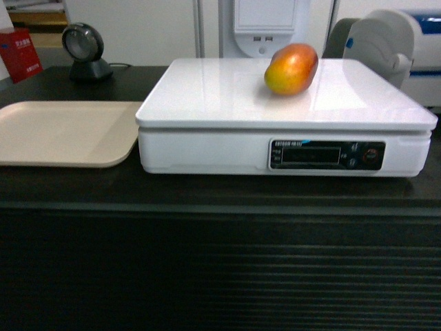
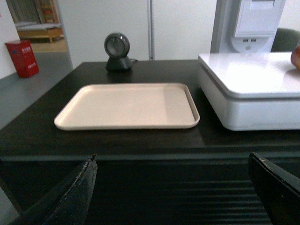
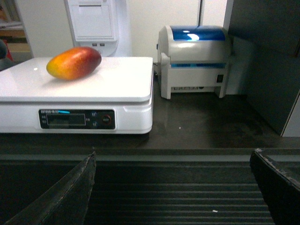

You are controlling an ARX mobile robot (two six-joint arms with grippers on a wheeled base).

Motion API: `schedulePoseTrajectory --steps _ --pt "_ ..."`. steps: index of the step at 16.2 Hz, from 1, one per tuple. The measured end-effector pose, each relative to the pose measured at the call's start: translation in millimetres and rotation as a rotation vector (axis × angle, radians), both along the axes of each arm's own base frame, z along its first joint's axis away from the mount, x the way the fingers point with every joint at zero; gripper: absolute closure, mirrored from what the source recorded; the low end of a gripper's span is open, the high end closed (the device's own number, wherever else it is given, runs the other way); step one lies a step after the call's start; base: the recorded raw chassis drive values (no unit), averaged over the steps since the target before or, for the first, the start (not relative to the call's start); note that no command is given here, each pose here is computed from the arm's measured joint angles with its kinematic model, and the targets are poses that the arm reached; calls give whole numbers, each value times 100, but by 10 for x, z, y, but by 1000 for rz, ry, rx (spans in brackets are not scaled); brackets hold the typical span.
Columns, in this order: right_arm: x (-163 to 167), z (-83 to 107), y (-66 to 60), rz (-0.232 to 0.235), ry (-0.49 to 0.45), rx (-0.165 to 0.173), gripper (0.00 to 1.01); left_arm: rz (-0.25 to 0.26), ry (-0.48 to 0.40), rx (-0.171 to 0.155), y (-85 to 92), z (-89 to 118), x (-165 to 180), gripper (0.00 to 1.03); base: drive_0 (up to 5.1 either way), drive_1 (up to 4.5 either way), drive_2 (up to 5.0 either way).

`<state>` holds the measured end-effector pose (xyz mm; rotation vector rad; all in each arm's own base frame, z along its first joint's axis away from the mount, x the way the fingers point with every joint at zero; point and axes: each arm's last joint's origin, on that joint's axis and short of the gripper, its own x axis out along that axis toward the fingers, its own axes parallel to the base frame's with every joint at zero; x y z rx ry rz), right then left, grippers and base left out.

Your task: Place dark red mango on scale at checkout

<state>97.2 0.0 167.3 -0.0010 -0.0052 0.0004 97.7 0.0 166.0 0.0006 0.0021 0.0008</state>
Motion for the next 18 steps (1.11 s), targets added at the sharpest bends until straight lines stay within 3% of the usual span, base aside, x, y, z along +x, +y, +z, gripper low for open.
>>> schedulePoseTrajectory --steps 18 --pt "0 0 0 0 0 0 3 0 2 0 0 -1 0 5 0 0 0"
